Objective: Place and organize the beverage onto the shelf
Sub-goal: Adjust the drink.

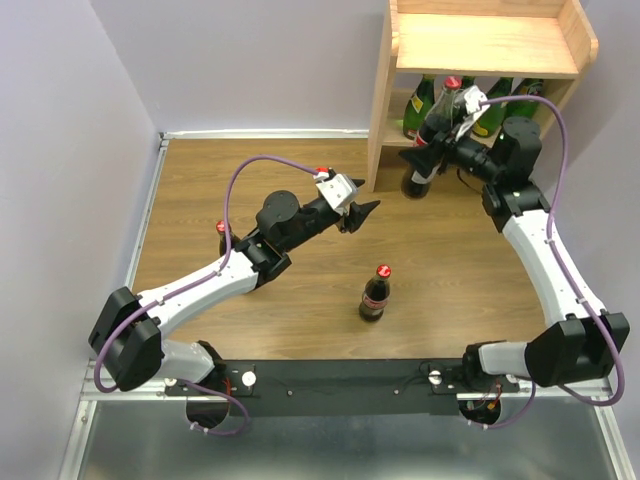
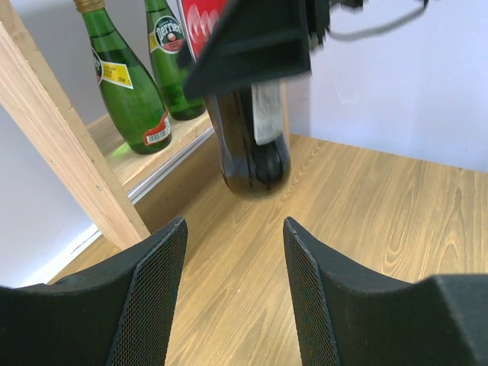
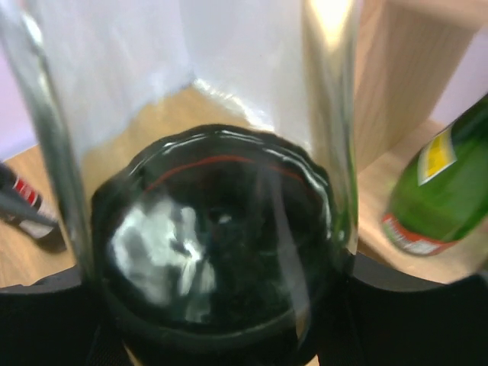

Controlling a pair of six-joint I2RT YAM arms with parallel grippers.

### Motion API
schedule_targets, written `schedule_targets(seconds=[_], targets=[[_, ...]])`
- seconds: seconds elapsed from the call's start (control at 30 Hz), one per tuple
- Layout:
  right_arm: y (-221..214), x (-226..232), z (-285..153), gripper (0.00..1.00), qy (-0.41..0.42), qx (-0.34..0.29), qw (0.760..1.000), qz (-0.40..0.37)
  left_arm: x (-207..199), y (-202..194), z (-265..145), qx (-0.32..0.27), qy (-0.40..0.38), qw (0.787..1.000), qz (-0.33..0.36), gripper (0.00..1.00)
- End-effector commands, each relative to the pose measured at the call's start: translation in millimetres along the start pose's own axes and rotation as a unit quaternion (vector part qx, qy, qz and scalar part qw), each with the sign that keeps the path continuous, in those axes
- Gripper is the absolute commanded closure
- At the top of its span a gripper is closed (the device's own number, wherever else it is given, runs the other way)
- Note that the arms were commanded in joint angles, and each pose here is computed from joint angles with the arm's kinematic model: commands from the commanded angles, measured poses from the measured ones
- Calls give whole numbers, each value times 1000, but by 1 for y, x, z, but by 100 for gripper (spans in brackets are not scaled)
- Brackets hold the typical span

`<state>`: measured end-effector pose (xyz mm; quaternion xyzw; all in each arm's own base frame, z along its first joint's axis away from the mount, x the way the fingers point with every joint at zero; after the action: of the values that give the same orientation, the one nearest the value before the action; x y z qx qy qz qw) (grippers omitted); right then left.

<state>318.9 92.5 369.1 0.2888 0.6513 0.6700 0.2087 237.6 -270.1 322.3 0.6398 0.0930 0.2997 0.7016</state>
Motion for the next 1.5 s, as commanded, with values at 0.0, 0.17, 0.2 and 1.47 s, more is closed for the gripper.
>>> schedule_targets(seconds=[0.0, 0.17, 0.2, 1.47], targets=[[84, 3, -11, 100, -26, -101, 989, -105, 2, 10, -1, -12, -8, 1000, -3, 38], [108, 2, -13, 99, -41, -111, 986, -116, 1, 9, -5, -12, -8, 1000, -4, 38], [111, 1, -13, 100, -44, -112, 986, -117, 1, 10, -5, -12, -8, 1000, -5, 39], [256, -75, -61, 99, -203, -260, 930, -162, -3, 6, -8, -12, -23, 1000, -6, 38]])
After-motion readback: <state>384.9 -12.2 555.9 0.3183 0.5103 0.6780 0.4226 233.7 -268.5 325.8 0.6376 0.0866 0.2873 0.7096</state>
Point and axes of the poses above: each gripper's point midway between its finger pads, its own z axis out along the fingers, its own x axis along the line the jaws close on, y = z × x, the point moved 10 cm from there along -z, back along the fingers, and after that the axes turned 6 degrees about z, right-handed, at the moved point
